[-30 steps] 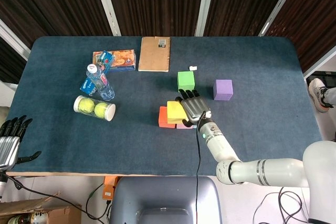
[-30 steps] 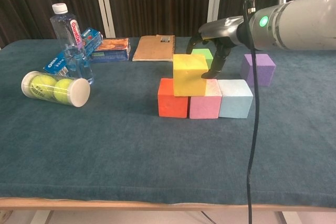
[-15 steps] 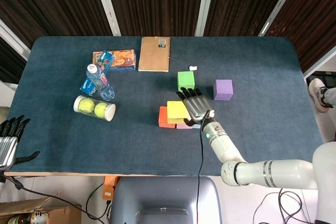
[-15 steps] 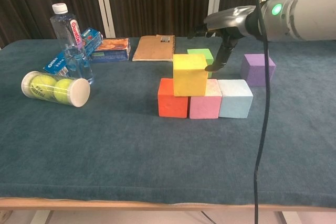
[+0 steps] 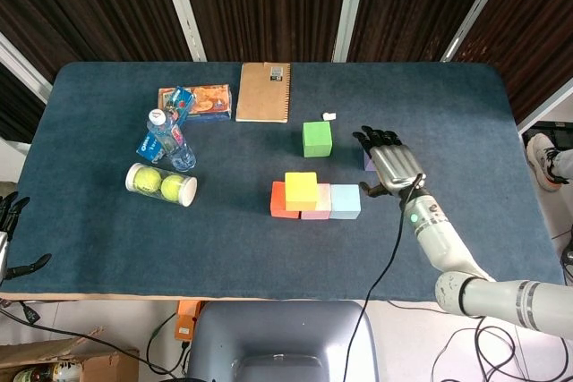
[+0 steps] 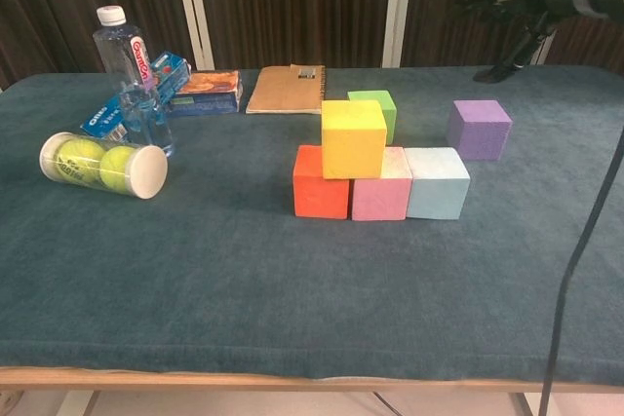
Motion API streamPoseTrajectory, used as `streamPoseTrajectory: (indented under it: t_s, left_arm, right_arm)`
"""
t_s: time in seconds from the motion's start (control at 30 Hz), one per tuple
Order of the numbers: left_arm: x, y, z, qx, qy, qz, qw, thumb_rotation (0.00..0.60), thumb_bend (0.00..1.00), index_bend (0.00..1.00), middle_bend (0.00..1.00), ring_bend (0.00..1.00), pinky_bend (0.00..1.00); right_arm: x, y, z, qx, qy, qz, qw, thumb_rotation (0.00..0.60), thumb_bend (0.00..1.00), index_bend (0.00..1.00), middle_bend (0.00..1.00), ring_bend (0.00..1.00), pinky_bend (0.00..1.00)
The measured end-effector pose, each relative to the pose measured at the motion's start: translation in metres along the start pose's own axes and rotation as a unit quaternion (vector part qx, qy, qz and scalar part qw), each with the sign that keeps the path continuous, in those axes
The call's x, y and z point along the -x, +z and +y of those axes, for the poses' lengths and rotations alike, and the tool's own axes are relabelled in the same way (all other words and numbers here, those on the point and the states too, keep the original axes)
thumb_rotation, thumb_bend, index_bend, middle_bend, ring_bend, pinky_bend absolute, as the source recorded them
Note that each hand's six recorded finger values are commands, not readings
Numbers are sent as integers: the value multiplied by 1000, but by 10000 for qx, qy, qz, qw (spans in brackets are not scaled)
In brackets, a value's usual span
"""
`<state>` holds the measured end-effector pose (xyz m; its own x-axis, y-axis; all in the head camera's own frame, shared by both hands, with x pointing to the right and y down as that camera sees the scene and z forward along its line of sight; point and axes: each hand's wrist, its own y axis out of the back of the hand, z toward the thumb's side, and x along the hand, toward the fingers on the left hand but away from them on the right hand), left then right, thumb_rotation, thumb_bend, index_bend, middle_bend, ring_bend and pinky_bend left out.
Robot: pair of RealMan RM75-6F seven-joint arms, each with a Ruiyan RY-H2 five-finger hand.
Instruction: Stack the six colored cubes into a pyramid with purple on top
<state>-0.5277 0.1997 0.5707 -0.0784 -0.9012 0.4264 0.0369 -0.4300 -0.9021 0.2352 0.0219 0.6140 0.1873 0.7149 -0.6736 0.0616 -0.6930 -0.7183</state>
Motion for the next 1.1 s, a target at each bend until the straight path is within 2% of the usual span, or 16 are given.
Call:
streamPoseTrajectory:
  t_s: [0.27,0.43,0.53,0.77,1.1]
  left_arm:
    - [-7,16,21,-118,127,-60,9998,502,147,130,46,0,87]
    - [-11,14,16,-209,73,7,9998,503,146,130,46,0,87]
    - [-12,10,12,-226,41,48,9997,504,146,130,46,0,87]
    - [-16,-5,7,-210,-1,220,9995,504,147,130,46,0,87]
    - [-21,-25,1,-128,-114,457,9988,502,147,130,46,0,87]
  right_arm:
    - [39,-65,7,-75,-186,-615,9979,598,259,65,0,0,0]
    - [71,-74,-4,-116,-128,-743,9971,598,258,69,0,0,0]
    - [91,-66,-12,-144,-60,-718,9973,598,251,65,0,0,0]
    - [134,-23,-30,-226,102,-552,9982,598,218,45,0,0,0]
    - [167,23,-44,-307,-4,-494,9983,598,215,59,0,0,0]
